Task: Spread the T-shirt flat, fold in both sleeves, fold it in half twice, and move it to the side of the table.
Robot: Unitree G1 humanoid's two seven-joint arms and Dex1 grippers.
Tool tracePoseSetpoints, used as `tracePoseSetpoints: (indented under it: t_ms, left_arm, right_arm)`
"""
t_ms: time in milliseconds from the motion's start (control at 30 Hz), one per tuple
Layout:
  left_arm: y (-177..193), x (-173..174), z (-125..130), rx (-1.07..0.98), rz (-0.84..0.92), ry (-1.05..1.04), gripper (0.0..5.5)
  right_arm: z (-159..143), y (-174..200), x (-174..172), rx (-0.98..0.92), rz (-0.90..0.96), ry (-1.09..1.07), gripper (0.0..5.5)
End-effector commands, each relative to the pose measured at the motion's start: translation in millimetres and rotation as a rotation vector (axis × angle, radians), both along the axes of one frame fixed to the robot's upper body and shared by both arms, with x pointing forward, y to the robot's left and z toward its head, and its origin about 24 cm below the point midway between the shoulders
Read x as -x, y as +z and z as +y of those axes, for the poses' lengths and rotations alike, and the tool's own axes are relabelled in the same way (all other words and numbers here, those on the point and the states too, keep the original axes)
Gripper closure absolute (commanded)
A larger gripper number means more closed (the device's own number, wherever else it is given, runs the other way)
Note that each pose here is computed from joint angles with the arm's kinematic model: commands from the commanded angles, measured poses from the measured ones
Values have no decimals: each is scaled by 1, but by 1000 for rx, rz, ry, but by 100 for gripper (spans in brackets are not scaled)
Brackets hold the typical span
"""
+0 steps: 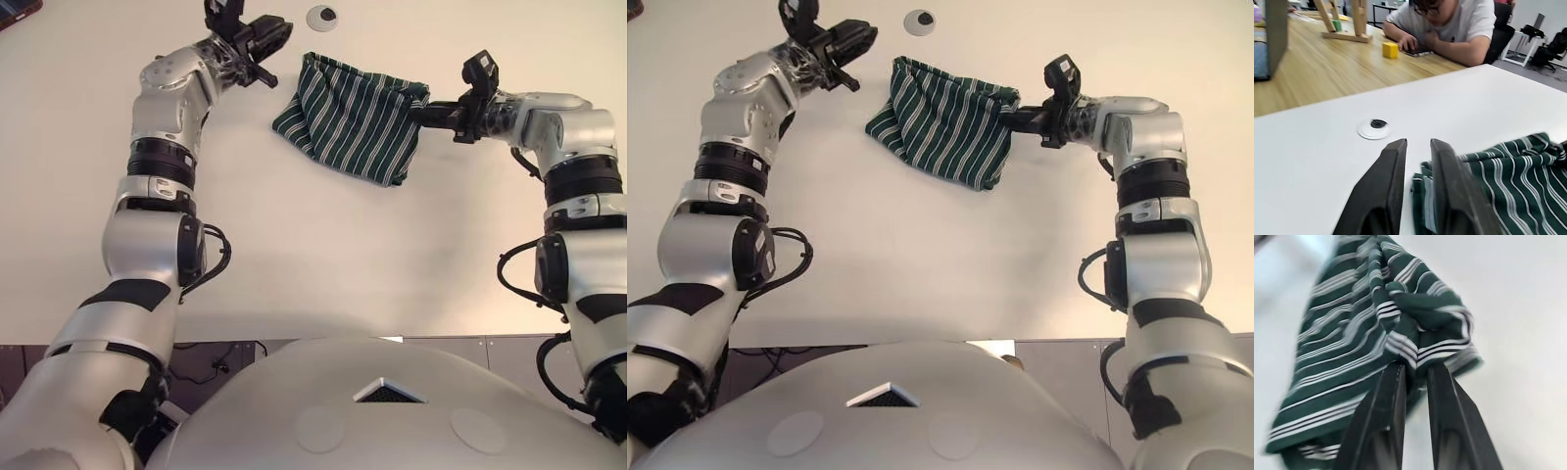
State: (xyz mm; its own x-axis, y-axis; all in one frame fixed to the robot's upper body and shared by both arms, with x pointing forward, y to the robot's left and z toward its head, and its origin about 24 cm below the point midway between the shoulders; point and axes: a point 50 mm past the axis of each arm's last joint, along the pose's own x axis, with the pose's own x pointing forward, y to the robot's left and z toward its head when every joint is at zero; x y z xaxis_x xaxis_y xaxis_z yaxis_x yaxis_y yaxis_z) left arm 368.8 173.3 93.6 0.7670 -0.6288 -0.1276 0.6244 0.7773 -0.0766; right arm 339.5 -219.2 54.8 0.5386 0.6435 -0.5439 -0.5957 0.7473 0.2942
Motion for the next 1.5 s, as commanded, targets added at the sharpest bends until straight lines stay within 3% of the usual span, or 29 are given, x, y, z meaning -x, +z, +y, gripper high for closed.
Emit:
tracePoseSetpoints:
  t_ms: [33,133,200,300,400,500,633,733,867,1000,1133,1233,1333,1433,1500]
  left_arm:
    - [-15,39,30,-64,-19,33,465]
    - [-15,67,43,-44,-31,105,465]
    - [-12,79,47,-1,-44,174,465]
    - [-6,84,41,49,-56,212,465]
    - [-2,84,27,48,-53,179,465]
    - [-7,89,15,-14,-34,117,485]
    - [-8,94,7,-1,-26,94,538]
    - [-12,98,6,2,-17,120,547]
    - [-21,105,12,6,3,199,547]
    - [-26,110,9,20,13,234,547]
    - [-29,109,6,24,15,252,547]
    - [-29,105,5,18,9,274,547]
    - [-27,96,13,-3,-33,413,547]
    - [-23,89,10,-19,-82,472,547]
    - [-20,84,5,-29,-111,506,547]
  right_arm:
    - [-34,11,-4,29,-63,-214,490]
    - [-31,22,-7,-17,-172,-188,508]
    - [3,32,-8,-118,-254,-31,548]
    - [59,24,-4,-211,-261,120,548]
    - [95,0,-4,-197,-219,117,548]
    - [106,-11,-13,-170,-210,11,550]
    - [79,-36,-18,-13,-134,-256,550]
    - [17,-57,-5,117,-20,-582,550]
    - [-87,-74,43,320,103,-1053,550]
    - [-139,-72,79,453,152,-1299,550]
    - [-153,-67,88,577,120,-1355,550]
    - [-150,-30,55,670,-224,-1259,550]
    - [-106,24,7,642,-661,-1052,550]
    - [-61,54,-11,521,-889,-930,550]
    - [-39,58,-12,458,-937,-880,550]
